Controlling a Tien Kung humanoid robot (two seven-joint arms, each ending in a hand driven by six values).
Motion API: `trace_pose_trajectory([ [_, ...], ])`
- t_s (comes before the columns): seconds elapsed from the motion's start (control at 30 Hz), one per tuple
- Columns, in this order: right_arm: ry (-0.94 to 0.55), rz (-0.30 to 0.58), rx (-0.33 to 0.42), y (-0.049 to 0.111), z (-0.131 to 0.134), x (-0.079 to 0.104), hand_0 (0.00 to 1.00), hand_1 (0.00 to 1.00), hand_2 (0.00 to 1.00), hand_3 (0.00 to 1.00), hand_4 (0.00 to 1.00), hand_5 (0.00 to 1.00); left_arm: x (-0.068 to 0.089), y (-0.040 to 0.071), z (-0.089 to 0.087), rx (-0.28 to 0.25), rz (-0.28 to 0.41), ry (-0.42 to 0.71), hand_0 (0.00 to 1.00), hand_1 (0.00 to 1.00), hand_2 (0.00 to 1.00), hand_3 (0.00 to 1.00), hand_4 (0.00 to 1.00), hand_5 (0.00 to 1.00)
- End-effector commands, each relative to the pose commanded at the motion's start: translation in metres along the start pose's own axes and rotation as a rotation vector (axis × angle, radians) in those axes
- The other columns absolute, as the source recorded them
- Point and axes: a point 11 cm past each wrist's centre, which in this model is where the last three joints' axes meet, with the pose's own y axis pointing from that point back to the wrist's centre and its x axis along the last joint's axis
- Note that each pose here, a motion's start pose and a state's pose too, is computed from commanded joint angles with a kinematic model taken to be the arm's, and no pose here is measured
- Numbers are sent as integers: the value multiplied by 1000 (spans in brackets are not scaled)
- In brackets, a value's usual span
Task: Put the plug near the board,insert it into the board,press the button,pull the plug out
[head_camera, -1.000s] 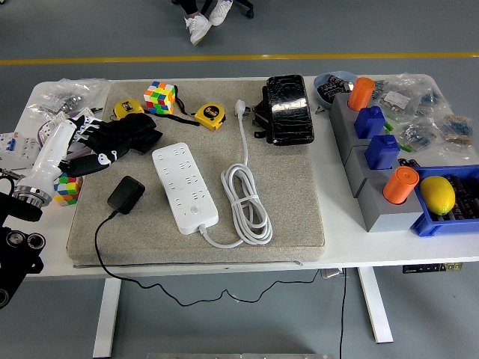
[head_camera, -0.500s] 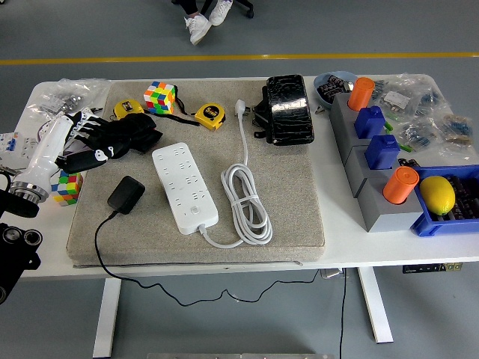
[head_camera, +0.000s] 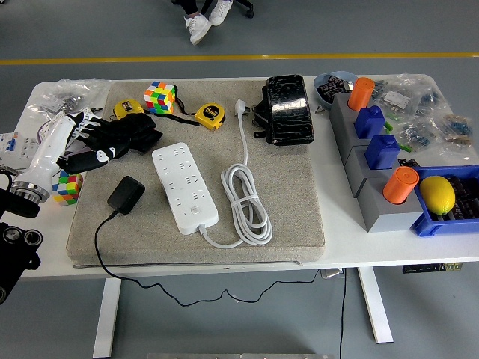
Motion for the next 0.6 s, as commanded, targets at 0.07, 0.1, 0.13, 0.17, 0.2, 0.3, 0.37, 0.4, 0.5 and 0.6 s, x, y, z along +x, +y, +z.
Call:
trace_pose_trajectory([
  [0.07, 4, -1, 1, 0, -1, 0, 560, 650, 632, 533, 905, 451, 1, 0, -1, 2, 0, -1, 429, 550, 556, 596, 887, 310],
  [0.1, 6, -1, 1, 0, -1, 0, 560, 650, 632, 533, 905, 451, 1, 1, -1, 3, 0, -2, 429, 550, 556, 596, 887, 310],
  [0.13, 11, -3, 1, 0, -1, -1, 560, 650, 632, 533, 905, 451, 1, 1, -1, 4, 0, -2, 429, 550, 556, 596, 887, 310],
  [0.17, 18, -4, 0, 0, -1, -1, 560, 650, 632, 533, 905, 451, 1, 1, -2, 6, -1, -3, 429, 550, 556, 596, 887, 310],
  [0.2, 26, -6, 0, 0, -1, -1, 560, 650, 632, 533, 905, 451, 1, 1, -2, 8, -1, -2, 429, 550, 556, 596, 887, 310],
  [0.3, 33, -2, -4, 0, 0, 2, 560, 651, 634, 534, 904, 452, 1, 2, -3, 10, -2, -4, 392, 549, 557, 596, 885, 311],
  [0.37, 37, 1, -6, 0, 0, 3, 560, 651, 634, 534, 904, 452, 2, 2, -2, 9, 0, -3, 392, 549, 557, 596, 885, 311],
  [0.4, 37, 3, -7, 0, 1, 4, 560, 651, 634, 534, 904, 452, 2, 2, -2, 8, 0, -3, 392, 549, 557, 596, 885, 311],
  [0.5, 35, 6, -6, 0, 0, 6, 561, 651, 633, 534, 905, 451, 2, 1, -2, 8, -1, -3, 408, 548, 557, 594, 884, 312],
  [0.6, 35, 4, -4, 0, -1, 5, 561, 651, 633, 534, 905, 451, 2, 2, -2, 10, -2, -3, 408, 548, 557, 594, 884, 312],
])
